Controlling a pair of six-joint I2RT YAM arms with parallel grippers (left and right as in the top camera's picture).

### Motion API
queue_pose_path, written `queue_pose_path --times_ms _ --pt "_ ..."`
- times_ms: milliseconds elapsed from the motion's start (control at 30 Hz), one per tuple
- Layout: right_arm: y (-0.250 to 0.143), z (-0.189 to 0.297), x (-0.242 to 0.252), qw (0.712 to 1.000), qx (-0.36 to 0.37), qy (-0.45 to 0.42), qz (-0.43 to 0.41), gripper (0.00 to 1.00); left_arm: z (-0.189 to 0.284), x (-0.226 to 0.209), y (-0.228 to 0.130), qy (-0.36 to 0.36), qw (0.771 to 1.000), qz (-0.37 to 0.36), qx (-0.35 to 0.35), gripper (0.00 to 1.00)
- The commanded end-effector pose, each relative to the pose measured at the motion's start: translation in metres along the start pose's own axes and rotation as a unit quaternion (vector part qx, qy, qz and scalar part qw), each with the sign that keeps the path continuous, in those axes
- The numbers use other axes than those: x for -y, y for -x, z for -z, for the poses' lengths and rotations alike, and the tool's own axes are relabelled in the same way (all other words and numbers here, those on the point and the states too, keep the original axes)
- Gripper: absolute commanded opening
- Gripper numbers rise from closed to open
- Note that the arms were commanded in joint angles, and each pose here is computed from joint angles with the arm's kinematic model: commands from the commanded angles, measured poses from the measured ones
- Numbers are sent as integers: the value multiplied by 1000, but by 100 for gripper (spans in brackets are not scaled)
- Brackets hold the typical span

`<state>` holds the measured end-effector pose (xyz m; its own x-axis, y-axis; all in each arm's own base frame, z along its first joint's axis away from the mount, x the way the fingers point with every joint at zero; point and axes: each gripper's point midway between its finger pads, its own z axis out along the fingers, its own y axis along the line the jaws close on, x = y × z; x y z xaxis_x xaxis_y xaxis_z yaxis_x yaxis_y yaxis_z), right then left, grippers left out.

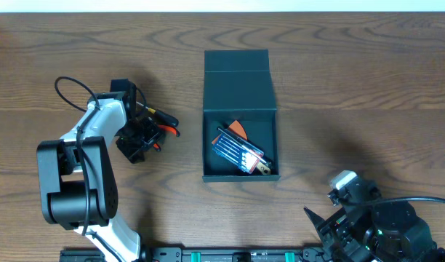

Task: Pack container
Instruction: 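Release the hammer and move the left gripper toward the red pliers, then close the left gripper on the red pliers handles and lift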

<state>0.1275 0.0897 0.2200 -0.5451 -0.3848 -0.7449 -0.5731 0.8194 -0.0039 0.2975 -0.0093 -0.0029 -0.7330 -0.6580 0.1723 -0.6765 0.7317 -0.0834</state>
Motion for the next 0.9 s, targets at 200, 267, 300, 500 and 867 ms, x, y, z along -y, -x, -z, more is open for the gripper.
queue_pose_path --times_ms 200,267,300,500,867 --pt "-1 0 3 1000 1 -8 -10 99 -5 -3 8 15 1000 -20 8 41" --pt "-1 0 3 1000 1 -8 -10 99 -5 -3 9 15 1000 -20 8 30" --pt "-1 0 3 1000 1 -8 -10 99 -5 -3 9 15 1000 -20 8 26" --pt "-1 0 3 1000 1 -8 -10 99 -3 -1 10 11 1000 -20 14 10" --pt "-1 0 3 1000 1 -8 -10 99 28 10 16 -23 998 -25 59 6"
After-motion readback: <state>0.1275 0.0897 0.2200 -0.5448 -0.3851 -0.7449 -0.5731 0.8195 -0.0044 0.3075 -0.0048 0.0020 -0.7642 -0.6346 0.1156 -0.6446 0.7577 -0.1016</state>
